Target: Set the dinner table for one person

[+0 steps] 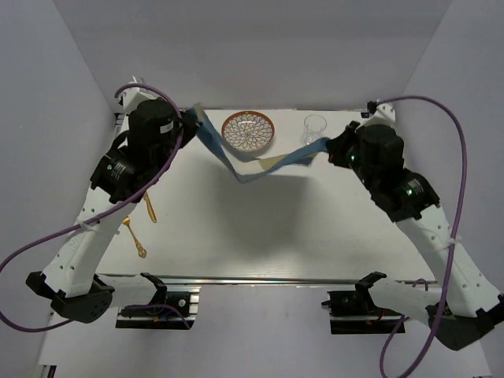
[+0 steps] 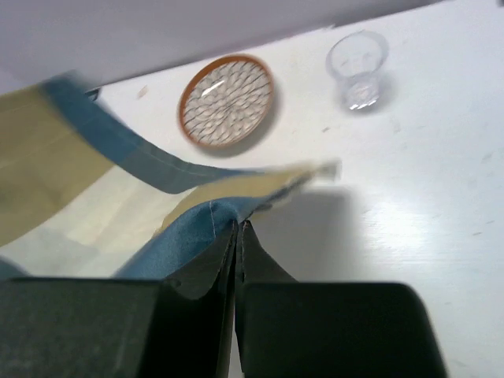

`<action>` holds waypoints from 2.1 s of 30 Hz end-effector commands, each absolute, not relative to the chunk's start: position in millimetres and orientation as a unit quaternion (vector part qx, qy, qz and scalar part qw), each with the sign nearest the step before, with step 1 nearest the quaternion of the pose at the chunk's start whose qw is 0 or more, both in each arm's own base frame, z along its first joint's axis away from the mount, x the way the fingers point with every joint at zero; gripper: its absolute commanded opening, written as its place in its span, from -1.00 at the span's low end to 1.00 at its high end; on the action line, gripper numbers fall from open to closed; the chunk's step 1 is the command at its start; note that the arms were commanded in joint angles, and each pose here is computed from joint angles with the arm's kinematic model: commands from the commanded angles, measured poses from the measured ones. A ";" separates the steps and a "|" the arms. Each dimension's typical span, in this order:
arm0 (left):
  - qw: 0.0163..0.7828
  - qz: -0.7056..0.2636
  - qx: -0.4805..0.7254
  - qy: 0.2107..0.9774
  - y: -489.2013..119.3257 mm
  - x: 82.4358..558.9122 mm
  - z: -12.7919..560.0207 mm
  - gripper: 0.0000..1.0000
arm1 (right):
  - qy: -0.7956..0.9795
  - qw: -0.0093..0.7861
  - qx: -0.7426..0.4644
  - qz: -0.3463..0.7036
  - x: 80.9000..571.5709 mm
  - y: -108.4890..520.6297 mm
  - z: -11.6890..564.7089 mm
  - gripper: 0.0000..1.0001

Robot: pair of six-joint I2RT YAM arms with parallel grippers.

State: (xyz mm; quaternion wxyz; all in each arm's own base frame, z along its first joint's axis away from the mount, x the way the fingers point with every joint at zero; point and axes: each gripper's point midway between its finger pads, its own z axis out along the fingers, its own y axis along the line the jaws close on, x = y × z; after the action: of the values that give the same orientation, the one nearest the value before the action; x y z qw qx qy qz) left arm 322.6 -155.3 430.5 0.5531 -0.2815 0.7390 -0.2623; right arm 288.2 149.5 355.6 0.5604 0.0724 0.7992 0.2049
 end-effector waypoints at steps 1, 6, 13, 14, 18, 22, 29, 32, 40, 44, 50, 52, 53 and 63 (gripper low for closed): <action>0.559 -0.169 -0.323 0.745 -119.3 323.8 420.1 -1.00 | 0.820 0.556 0.071 0.115 313.7 118.5 357.9 -1.00; 0.571 -0.153 -0.342 0.731 -95.8 308.3 389.3 -1.00 | 0.839 0.527 0.061 0.119 326.2 111.8 327.9 -1.00; 0.506 -0.209 -0.360 0.755 -91.4 249.7 256.8 -1.00 | 0.860 0.476 0.059 0.174 285.4 111.4 219.6 -1.00; 0.493 -0.194 -0.363 0.766 -90.7 248.1 232.8 -1.00 | 0.863 0.470 0.060 0.176 279.1 109.8 208.8 -1.00; 0.439 -0.228 -0.342 0.799 -99.2 216.3 170.9 -0.44 | 0.865 0.456 0.060 0.200 247.6 108.4 176.8 0.03; 0.406 -0.212 -0.323 0.828 -102.2 204.8 158.3 0.96 | 0.858 0.465 0.048 0.212 241.8 110.7 182.5 0.79; 0.391 -0.187 -0.256 0.864 -127.9 229.9 161.2 0.96 | 0.903 0.339 -0.019 0.263 257.4 162.6 125.2 0.79; 0.346 -0.161 -0.223 0.897 -152.4 248.5 131.7 0.96 | 0.920 0.301 -0.029 0.249 267.4 181.9 94.6 0.79; 0.223 -0.053 -0.200 0.953 -175.7 269.9 46.8 0.96 | 0.959 0.239 -0.034 0.146 289.5 198.5 35.9 0.79; 0.185 -0.015 -0.187 0.965 -175.5 278.7 11.6 0.96 | 0.971 0.222 0.037 0.085 291.0 175.9 15.7 0.79; 0.170 0.033 -0.157 0.972 -183.1 306.6 -7.9 0.96 | 0.974 0.198 0.110 0.000 273.1 139.2 -8.8 0.79; 0.166 0.041 -0.154 0.973 -182.7 308.2 -8.4 0.96 | 0.973 0.199 0.116 0.004 265.5 134.9 -12.8 0.79; 0.165 0.039 -0.156 0.973 -184.5 309.3 -9.3 0.96 | 0.972 0.203 0.117 0.006 265.5 134.0 -13.1 0.79; 0.176 0.007 -0.166 0.970 -191.5 298.0 0.3 0.96 | 0.971 0.209 0.115 -0.007 275.0 125.0 -4.3 0.79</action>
State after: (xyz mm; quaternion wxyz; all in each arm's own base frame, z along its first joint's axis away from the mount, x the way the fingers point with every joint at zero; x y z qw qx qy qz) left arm 314.3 -191.3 16.4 0.2013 -0.1577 0.9667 0.0100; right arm 304.9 162.3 23.0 0.2688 0.1069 0.9545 0.0726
